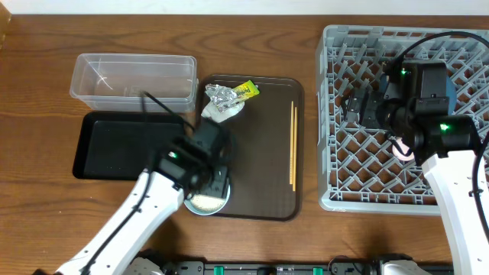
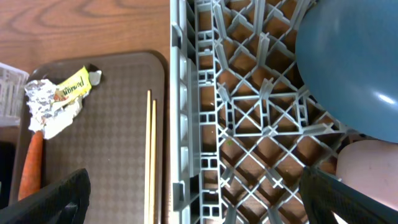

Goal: Sort waste into correct bins and load items into the dishwasher rack
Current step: 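Grasp the white bowl of rice with the left gripper, then tip the white bowl with the left gripper to pour rice onto the black tray, then carry the emptied white bowl right and set it on the brown tray, then grasp the white bowl on the brown tray with the right gripper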

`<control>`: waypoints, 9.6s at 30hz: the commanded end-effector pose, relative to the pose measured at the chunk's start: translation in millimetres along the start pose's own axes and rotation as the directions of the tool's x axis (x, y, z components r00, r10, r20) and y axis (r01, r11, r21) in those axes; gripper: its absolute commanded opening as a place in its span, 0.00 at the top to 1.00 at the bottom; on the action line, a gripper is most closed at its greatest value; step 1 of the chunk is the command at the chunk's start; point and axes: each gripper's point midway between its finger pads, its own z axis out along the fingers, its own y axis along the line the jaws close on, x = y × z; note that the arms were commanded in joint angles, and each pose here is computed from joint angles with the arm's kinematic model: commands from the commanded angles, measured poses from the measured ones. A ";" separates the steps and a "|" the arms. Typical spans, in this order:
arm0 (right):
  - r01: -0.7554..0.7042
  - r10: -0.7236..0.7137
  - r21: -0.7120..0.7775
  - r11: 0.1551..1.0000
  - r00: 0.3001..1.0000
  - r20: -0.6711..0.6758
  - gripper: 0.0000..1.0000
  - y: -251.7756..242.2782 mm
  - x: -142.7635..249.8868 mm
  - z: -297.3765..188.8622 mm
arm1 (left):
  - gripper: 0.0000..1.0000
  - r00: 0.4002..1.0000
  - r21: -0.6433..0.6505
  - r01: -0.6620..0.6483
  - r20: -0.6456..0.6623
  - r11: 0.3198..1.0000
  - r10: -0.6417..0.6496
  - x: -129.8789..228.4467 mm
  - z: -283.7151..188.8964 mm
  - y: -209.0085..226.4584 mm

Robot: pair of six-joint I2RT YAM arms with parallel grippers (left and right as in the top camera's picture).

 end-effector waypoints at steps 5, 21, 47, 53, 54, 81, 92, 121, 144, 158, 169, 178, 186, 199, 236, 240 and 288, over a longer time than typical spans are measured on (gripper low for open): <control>-0.003 0.003 -0.021 1.000 1.000 0.007 0.01 6.9 -1.5 -1.3 | 0.49 0.995 0.038 -0.104 0.006 0.994 0.104 15.0 28.8 -23.8; -0.003 0.003 -0.022 1.000 1.000 0.010 0.01 7.1 -2.3 -1.4 | 0.68 0.968 -0.032 -0.159 -0.200 0.987 0.150 34.6 88.1 -26.4; -0.003 0.003 -0.022 1.000 1.000 0.010 0.01 7.1 -2.2 -1.4 | 0.94 0.992 0.182 -0.128 0.043 0.975 0.122 -28.3 -1.3 -53.6; -0.003 0.003 -0.021 1.000 1.000 0.005 0.01 6.9 -1.1 -1.3 | 0.94 0.989 0.324 0.021 0.132 0.946 -0.067 -52.9 -33.1 -21.1; -0.003 0.003 -0.021 1.000 1.000 0.005 0.01 6.8 -1.1 -1.3 | 0.94 0.983 0.361 0.035 0.157 0.932 -0.097 -59.0 -39.9 -13.5; -0.007 0.007 -0.010 1.000 0.999 -0.032 0.01 4.0 8.2 -1.4 | 0.94 0.715 0.886 -0.185 0.418 0.424 -0.561 -106.3 -69.2 138.9; -0.008 0.008 -0.010 1.000 0.999 -0.032 0.01 4.0 8.2 -1.4 | 0.94 0.708 0.875 -0.202 0.441 0.439 -0.552 -105.5 -68.6 139.8; -0.009 0.008 -0.026 1.000 0.999 -0.046 0.01 6.8 11.0 -1.6 | 0.94 0.748 0.853 -0.046 0.374 0.519 -0.548 -80.9 -31.7 150.3; -0.009 0.008 -0.025 1.000 0.999 -0.048 0.01 6.5 11.7 -1.6 | 0.93 0.695 0.867 -0.050 0.386 0.495 -0.606 -82.4 -41.7 166.4; -0.009 0.008 -0.026 1.000 0.999 -0.048 0.01 6.7 11.5 -1.6 | 0.94 0.581 0.919 -0.021 0.331 0.393 -0.744 -75.1 -62.5 197.9; -0.008 0.007 -0.030 1.000 0.999 -0.046 0.01 7.6 11.0 -1.6 | 0.93 0.579 0.912 -0.032 0.351 0.410 -0.736 -72.7 -56.6 197.0; -0.023 0.021 -0.038 0.999 0.999 -0.044 0.01 9.5 10.4 -1.6 | 0.94 0.571 0.944 0.034 0.252 0.329 -0.781 -73.3 -49.7 204.2; -0.023 0.020 -0.056 0.998 0.999 -0.050 0.01 12.7 11.5 -1.8 | 0.93 0.542 0.934 0.182 0.165 0.306 -0.824 -70.4 -35.0 225.3; -0.034 0.031 -0.056 0.998 0.998 -0.051 0.01 12.8 11.5 -1.9 | 0.94 0.457 0.976 0.163 0.052 0.141 -0.888 -82.5 -61.1 263.0; -0.010 0.003 -0.114 0.993 0.998 -0.059 0.01 22.8 12.6 -2.8 | 0.94 0.879 0.266 -0.353 0.421 0.897 0.222 -102.3 6.1 -54.1; 0.008 -0.021 -0.197 0.980 0.998 -0.066 0.01 38.1 13.7 -5.0 | 0.94 0.835 0.149 -0.489 0.363 0.859 0.412 -79.3 21.6 -69.6; 0.483 -0.549 -0.262 0.836 0.711 -0.441 0.99 138.7 187.7 153.6 | 0.46 0.907 0.102 -0.213 0.390 0.972 0.158 -50.8 -60.4 13.8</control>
